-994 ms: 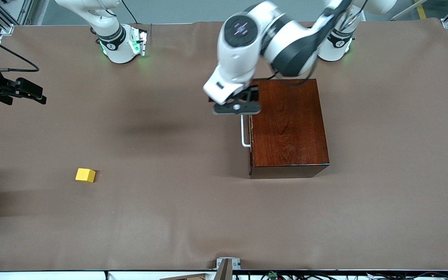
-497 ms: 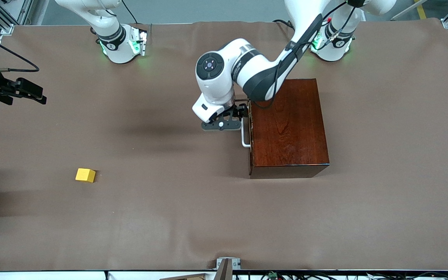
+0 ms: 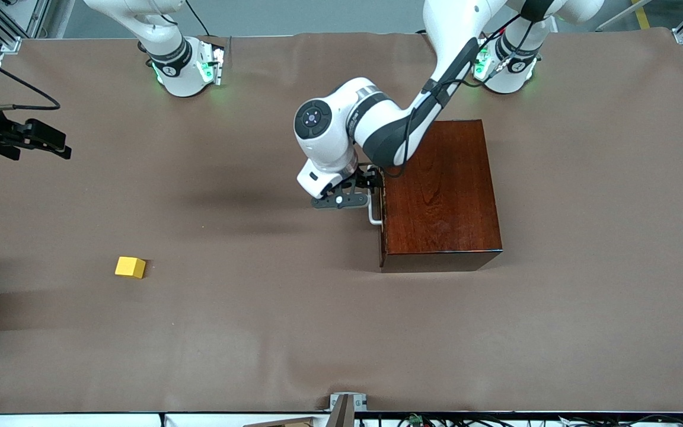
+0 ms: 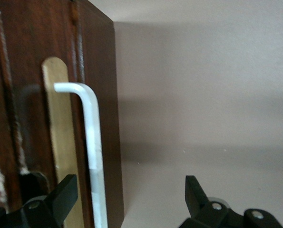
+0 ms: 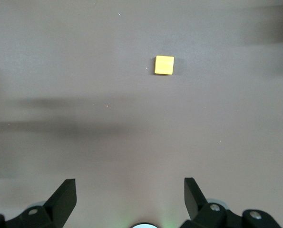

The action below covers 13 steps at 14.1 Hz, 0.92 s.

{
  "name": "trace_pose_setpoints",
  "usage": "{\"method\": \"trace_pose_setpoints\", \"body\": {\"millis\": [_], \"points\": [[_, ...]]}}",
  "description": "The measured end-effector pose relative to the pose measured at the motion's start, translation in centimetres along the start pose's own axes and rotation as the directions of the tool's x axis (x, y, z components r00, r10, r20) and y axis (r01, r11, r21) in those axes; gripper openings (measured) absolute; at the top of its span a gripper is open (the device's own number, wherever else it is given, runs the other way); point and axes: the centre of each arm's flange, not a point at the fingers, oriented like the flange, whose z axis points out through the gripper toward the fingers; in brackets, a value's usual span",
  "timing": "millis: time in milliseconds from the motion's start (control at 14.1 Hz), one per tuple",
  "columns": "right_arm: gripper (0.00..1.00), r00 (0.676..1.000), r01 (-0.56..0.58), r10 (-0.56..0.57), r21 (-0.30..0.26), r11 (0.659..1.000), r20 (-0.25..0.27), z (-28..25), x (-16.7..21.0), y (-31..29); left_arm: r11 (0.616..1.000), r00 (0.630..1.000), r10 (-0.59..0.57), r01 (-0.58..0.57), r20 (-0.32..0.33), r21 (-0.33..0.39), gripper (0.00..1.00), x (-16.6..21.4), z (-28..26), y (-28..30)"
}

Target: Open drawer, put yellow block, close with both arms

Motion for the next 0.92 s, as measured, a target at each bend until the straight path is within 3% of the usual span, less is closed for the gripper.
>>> {"method": "trace_pose_setpoints", "body": {"millis": [923], "points": [[1.0, 0.999, -0.021, 0.021, 0.002, 1.0, 0.03, 1.4, 0.7, 0.7, 0.999, 0.999, -0.044, 0.044, 0.009, 0.011, 1.0, -0.3, 2.7, 1.2]]}}
